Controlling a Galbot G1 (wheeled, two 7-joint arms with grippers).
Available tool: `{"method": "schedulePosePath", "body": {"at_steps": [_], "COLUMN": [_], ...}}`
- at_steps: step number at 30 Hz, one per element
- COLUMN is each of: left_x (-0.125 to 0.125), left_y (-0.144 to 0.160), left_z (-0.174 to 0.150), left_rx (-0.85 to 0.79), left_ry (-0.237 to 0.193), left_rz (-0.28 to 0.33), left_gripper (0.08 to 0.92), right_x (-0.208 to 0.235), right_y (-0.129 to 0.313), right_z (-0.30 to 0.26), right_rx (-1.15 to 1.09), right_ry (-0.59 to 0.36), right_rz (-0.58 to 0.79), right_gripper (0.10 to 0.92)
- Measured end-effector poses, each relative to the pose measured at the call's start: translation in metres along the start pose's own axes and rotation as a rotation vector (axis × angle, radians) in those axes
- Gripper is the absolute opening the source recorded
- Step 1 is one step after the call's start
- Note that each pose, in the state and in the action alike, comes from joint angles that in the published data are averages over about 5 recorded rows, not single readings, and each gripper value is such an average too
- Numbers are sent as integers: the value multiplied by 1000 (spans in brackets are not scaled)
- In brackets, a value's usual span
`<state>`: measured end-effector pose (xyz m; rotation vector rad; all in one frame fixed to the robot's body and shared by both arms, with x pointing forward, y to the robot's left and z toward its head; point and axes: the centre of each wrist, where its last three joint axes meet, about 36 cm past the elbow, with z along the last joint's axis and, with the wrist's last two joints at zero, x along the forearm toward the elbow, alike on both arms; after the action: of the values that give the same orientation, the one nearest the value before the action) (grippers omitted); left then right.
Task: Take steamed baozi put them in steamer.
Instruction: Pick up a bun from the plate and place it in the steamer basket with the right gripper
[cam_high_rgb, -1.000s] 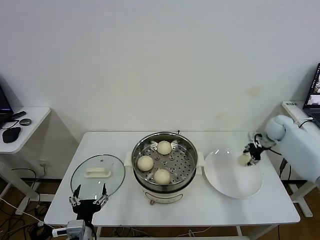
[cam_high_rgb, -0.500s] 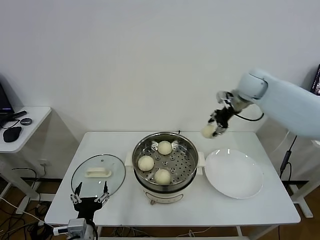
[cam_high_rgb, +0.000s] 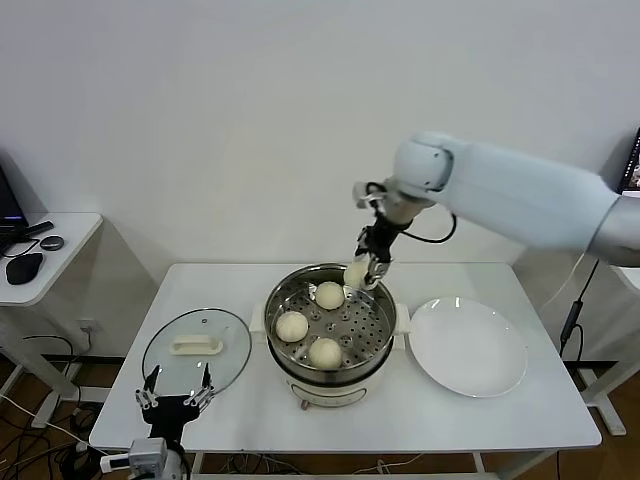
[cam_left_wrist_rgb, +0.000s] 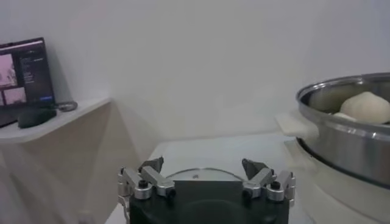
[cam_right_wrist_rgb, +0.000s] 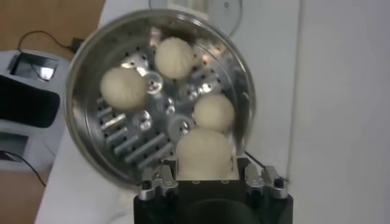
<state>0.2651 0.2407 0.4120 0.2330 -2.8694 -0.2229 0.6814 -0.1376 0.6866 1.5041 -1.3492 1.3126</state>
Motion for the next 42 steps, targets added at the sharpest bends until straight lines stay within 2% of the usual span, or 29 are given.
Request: {"method": "schedulePosePath", "body": {"at_steps": [12, 22, 32, 35, 42], "left_x": [-2, -3, -4, -4, -4], "left_y": [0, -2, -5, -6, -7], "left_z": [-3, -3, -3, -3, -2], "left_rx": [7, 15, 25, 28, 34], "left_ry": [-9, -9, -10, -8, -6], "left_rz": [0, 0, 3, 3, 2], "left_gripper": [823, 823, 823, 823, 823], "right_x": [-48, -74, -92, -93, -88], "right_y": [7, 15, 17, 17, 20], "right_z": [-8, -3, -3, -4, 0], "right_rx": [-27, -24, -24, -24, -28], "right_ry": [49, 96, 101, 99, 97], "right_rz": [-50, -56, -42, -33, -23], "right_gripper": [568, 568, 584, 612, 790]}}
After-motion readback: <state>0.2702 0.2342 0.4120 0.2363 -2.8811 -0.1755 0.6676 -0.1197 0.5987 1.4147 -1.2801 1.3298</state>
